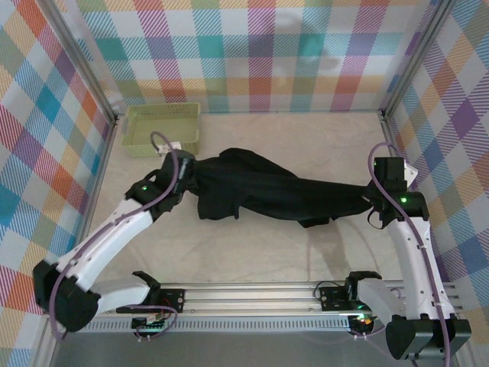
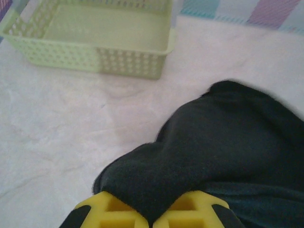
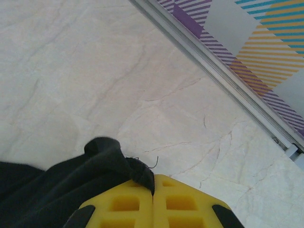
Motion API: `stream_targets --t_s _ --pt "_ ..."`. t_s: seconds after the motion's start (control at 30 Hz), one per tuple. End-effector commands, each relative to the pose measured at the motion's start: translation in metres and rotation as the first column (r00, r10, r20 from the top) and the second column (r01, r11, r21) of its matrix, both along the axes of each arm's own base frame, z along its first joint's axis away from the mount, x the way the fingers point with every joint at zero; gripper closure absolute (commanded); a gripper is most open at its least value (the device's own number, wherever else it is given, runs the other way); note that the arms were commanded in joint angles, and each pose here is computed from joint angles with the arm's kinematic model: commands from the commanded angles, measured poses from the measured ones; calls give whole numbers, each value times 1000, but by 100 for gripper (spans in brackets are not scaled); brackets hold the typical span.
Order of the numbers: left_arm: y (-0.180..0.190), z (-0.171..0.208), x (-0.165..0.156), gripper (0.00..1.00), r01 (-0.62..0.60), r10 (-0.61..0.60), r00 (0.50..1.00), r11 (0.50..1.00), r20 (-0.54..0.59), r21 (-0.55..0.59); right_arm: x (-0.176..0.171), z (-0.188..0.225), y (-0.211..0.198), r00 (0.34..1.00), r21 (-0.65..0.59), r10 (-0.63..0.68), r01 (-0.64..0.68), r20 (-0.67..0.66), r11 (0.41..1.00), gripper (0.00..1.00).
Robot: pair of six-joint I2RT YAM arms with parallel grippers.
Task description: Fold the inside-out t-shirt
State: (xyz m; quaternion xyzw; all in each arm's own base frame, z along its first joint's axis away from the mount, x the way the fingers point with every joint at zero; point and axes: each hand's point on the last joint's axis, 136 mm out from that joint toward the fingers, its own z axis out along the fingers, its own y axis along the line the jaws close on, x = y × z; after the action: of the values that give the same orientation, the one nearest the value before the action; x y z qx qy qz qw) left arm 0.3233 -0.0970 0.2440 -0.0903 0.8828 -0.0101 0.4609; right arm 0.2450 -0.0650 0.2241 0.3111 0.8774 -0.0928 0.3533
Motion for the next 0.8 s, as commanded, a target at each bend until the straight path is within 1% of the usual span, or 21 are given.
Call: stream_targets --t_s 0.0,0.1,0.17,0.2,0.23,0.27,0.3,0.33,0.37,0.43,0.5,0.53,0.57,0.6,0.67,0.73,0.77 --pt "-18 -13 7 88 86 -87 996 995 -30 -41 19 -1 9 999 61 27 -28 25 998 100" --pt "-32 -69 18 88 88 -89 972 996 -220 -11 32 -36 21 996 126 67 -60 -51 990 100" --pt "-36 -103 23 90 71 -62 941 997 -332 17 38 -55 21 991 126 75 -61 -107 990 100" --pt "-41 -115 23 90 83 -71 925 996 -373 16 39 -61 19 989 112 66 -52 -132 992 95" --pt "-49 -122 26 90 102 -94 911 995 -401 -3 39 -63 15 987 93 60 -46 -148 995 75" --pt "-55 -127 27 90 115 -112 901 993 -420 -18 39 -62 14 986 79 61 -49 -157 996 59" --pt "-57 -127 27 90 117 -117 899 993 -422 -26 39 -59 16 985 73 76 -66 -155 995 52" --pt "-56 -126 28 89 112 -112 903 993 -416 -23 42 -51 24 984 61 116 -109 -137 992 42" --pt "-52 -122 29 86 95 -92 911 995 -403 -12 45 -44 36 978 51 172 -167 -119 985 35" --pt "-41 -115 30 79 63 -48 925 998 -378 27 46 -33 66 956 16 269 -269 -116 963 30" --pt "-31 -110 28 73 26 -4 933 998 -360 54 46 -26 103 918 -4 375 -379 -133 926 25" --pt "-24 -109 26 66 1 22 935 998 -355 65 44 -29 129 883 29 449 -449 -135 893 24" --pt "-17 -108 23 62 -27 52 935 997 -350 75 41 -34 154 853 89 507 -499 -124 862 23" --pt "-12 -108 21 62 -48 73 937 996 -342 80 38 -40 178 824 145 557 -541 -107 829 24" --pt "1 -109 13 61 -104 125 938 991 -324 82 26 -56 234 747 250 662 -632 -56 734 24" --pt "11 -108 3 59 -150 163 938 987 -306 64 13 -73 275 687 305 723 -677 -66 670 24" --pt "15 -108 -2 56 -164 170 939 985 -298 46 8 -83 291 667 318 740 -685 -87 655 24"
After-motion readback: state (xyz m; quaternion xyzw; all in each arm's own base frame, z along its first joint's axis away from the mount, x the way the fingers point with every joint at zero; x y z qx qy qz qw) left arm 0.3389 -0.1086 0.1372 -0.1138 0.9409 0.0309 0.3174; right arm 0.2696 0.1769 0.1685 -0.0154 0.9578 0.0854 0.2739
